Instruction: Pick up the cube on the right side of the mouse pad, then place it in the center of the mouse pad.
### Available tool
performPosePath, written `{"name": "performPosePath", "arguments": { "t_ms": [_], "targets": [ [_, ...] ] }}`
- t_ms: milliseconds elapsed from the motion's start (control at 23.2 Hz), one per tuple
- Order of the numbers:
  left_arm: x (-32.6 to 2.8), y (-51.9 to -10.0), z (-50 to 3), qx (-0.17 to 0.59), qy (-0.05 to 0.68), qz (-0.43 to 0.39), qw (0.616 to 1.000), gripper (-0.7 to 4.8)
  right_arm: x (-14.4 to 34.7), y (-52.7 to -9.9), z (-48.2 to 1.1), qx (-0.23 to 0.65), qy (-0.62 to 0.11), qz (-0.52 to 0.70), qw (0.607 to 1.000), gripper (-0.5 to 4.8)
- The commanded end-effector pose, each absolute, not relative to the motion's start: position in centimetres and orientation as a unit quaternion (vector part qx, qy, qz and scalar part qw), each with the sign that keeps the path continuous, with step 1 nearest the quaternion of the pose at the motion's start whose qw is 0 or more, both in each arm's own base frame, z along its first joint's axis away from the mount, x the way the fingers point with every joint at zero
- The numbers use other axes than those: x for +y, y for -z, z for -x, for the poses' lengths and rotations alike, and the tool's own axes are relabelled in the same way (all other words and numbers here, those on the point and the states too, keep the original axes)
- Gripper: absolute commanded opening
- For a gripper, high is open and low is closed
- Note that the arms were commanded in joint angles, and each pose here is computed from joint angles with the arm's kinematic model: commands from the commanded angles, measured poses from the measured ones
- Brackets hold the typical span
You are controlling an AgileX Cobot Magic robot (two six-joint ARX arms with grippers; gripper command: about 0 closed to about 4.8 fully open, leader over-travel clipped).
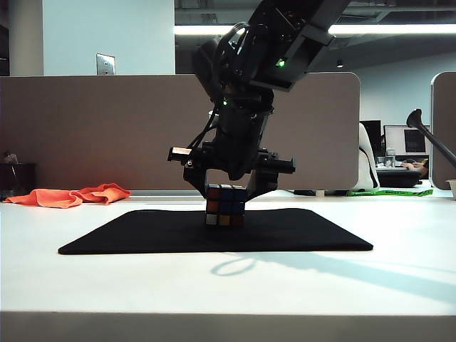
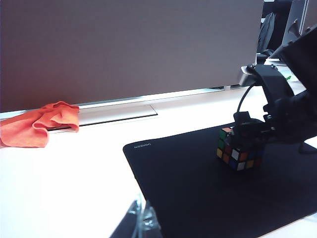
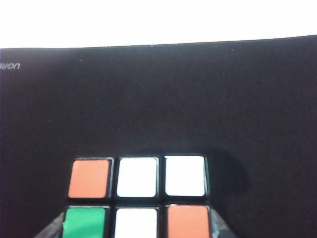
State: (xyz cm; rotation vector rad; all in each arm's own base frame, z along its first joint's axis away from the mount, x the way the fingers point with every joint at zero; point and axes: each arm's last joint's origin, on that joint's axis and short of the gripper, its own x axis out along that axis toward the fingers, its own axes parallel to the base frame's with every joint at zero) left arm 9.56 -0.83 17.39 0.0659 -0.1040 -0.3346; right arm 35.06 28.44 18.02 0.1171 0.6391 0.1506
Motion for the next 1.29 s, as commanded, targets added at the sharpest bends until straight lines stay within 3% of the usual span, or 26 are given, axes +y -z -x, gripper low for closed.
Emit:
{"name": "performPosePath", "arguments": {
  "t_ms": [43,1292],
  "targets": [
    [-0.84,-17.70,-9.51,-0.062,0.168,-0.033,0.983,-0.06,28.56,-18.27,-35.30,0.301,-0.075,-0.068,0.948,3.07],
    [-0.84,-17.70,-9.51,-0.062,0.168,-0.033,0.983,-0.06,28.62,-17.58,-34.93,0.326,-0.075,-0.052,0.941,3.20]
  ]
}}
